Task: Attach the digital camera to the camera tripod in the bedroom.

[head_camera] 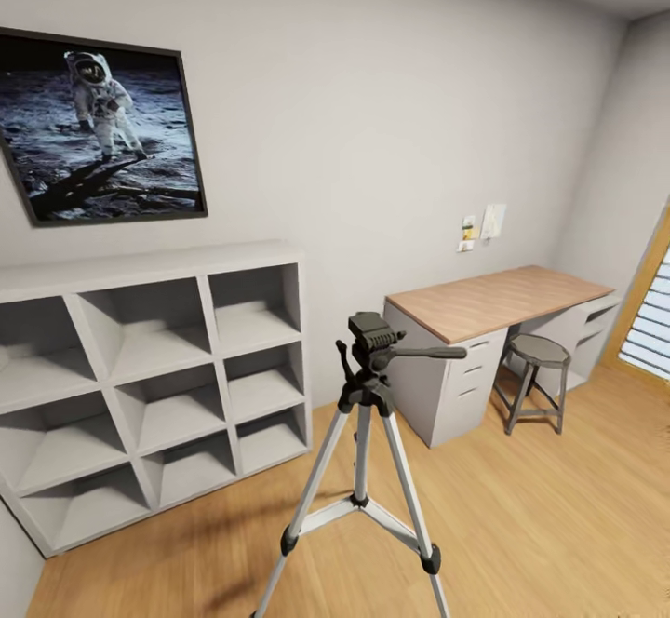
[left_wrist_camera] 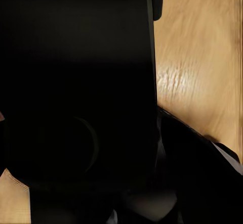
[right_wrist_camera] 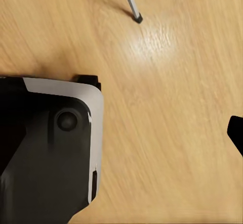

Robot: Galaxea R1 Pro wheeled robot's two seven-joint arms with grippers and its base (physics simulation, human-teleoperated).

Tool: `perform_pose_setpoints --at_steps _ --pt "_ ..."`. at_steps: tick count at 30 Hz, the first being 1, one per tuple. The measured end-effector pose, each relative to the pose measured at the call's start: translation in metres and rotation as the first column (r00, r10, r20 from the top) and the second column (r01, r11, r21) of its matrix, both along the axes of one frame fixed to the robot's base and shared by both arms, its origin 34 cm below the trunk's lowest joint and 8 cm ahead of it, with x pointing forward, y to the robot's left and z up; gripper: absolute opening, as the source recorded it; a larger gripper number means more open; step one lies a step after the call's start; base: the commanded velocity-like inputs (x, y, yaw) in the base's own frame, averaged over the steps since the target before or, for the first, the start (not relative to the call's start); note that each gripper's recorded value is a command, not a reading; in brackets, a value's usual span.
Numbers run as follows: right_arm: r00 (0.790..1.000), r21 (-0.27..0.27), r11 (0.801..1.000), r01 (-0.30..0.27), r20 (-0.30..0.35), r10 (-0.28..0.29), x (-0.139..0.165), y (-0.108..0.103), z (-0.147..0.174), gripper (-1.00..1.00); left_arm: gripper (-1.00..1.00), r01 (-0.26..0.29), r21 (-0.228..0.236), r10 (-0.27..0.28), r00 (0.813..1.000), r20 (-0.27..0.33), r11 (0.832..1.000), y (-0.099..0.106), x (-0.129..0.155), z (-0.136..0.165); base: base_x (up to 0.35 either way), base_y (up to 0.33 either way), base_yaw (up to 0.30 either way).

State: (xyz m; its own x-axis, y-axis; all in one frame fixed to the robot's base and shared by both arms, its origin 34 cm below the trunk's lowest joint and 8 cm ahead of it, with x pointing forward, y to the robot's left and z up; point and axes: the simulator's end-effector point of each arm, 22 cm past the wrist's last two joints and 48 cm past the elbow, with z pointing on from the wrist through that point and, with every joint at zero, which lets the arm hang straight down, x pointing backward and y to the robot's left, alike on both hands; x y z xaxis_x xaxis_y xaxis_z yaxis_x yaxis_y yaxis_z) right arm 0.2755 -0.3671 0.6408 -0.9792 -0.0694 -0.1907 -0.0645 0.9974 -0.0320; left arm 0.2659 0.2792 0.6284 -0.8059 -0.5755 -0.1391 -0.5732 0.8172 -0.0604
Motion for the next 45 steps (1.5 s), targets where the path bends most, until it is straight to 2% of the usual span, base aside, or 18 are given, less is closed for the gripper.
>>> perform_pose_setpoints --at_steps 4,11,45 --pt "1.0 0.0 1.0 -0.001 -0.001 0.001 -0.0001 -0.0003 0.0 1.0 -1.0 0.005 -0.025 -0.004 1.0 0.016 1.0 -0.005 0.0037 0.0005 0.0 0.0 -0.092" --pt "1.0 -0.002 1.0 -0.002 -0.002 0.002 -0.0004 -0.002 0.0003 1.0 -1.0 0.007 -0.038 -0.006 1.0 0.024 0.999 -0.0091 0.0051 0.0007 0.0 0.0 -0.023" --pt "1.0 0.0 1.0 -0.003 -0.002 0.003 -0.0005 -0.0021 0.0004 1.0 -1.0 0.007 -0.037 -0.006 1.0 0.025 0.999 -0.0101 0.0057 0.0008 0.0 0.0 0.0"
